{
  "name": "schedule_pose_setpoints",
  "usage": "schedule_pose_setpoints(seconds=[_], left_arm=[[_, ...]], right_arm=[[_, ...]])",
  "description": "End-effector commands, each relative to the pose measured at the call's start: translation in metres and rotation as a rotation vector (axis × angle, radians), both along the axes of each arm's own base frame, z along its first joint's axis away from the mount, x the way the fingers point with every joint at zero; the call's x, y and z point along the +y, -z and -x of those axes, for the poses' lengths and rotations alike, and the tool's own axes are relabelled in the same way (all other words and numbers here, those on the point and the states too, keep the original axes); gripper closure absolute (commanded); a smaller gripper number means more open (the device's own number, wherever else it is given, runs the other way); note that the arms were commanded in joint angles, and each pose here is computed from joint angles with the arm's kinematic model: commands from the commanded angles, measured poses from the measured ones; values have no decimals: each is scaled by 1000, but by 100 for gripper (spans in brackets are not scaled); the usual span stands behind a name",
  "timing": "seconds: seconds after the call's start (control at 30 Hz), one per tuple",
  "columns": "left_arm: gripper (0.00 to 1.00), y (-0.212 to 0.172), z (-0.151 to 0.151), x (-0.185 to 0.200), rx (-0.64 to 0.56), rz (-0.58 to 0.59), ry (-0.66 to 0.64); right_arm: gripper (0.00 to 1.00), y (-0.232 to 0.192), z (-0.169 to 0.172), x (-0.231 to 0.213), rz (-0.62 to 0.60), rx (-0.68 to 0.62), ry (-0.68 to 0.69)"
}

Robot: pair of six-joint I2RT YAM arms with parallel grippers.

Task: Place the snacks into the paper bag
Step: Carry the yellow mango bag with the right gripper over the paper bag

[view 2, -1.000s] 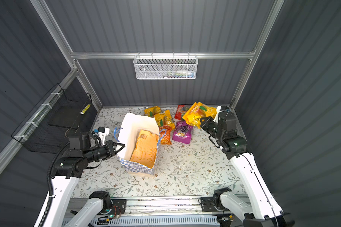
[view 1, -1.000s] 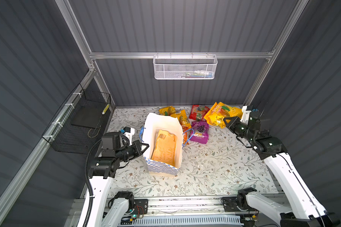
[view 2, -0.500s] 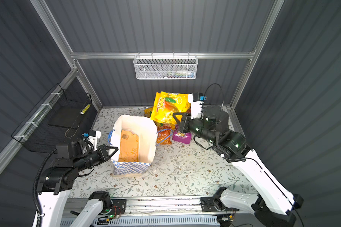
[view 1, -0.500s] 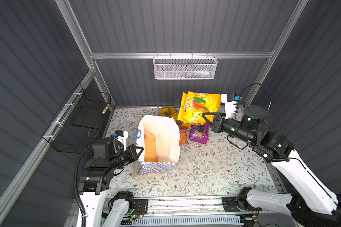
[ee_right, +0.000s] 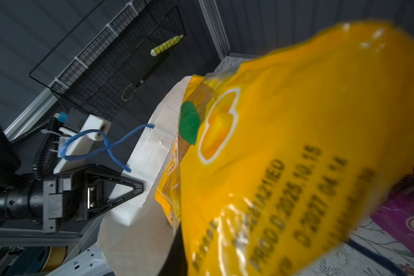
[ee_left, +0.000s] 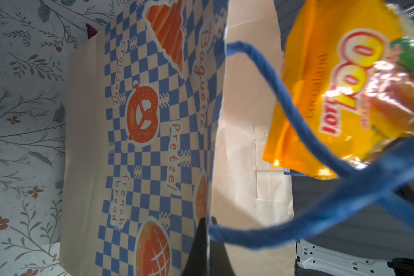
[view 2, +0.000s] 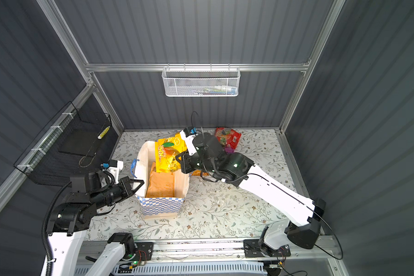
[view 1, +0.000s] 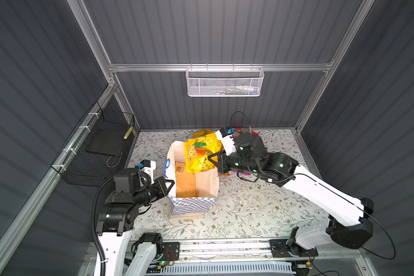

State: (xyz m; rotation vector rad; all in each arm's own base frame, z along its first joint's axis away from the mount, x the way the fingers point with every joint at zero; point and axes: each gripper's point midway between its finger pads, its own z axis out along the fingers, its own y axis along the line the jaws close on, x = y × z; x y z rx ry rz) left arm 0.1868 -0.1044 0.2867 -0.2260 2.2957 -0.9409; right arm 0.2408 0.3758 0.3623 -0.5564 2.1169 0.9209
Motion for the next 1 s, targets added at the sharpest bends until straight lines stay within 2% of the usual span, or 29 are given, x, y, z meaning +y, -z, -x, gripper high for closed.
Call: schedule_pose_setpoints(seconds=[0.0,0.3,0.67,0.97], left_arm=[[100,-8,0,-5,-39,25,25],[100,-2,-1,-7,-27,30,35],[100,16,-3,-7,4,19,45],[100,27,-1,0,31,-37,27]], right_arm=[[100,-26,-5,9,-83,-49,4],[100,14,-20,36,10,22,-1],[100,42,-23,85,-25,136,-85],[100,95,-48,110,16,247,-48]])
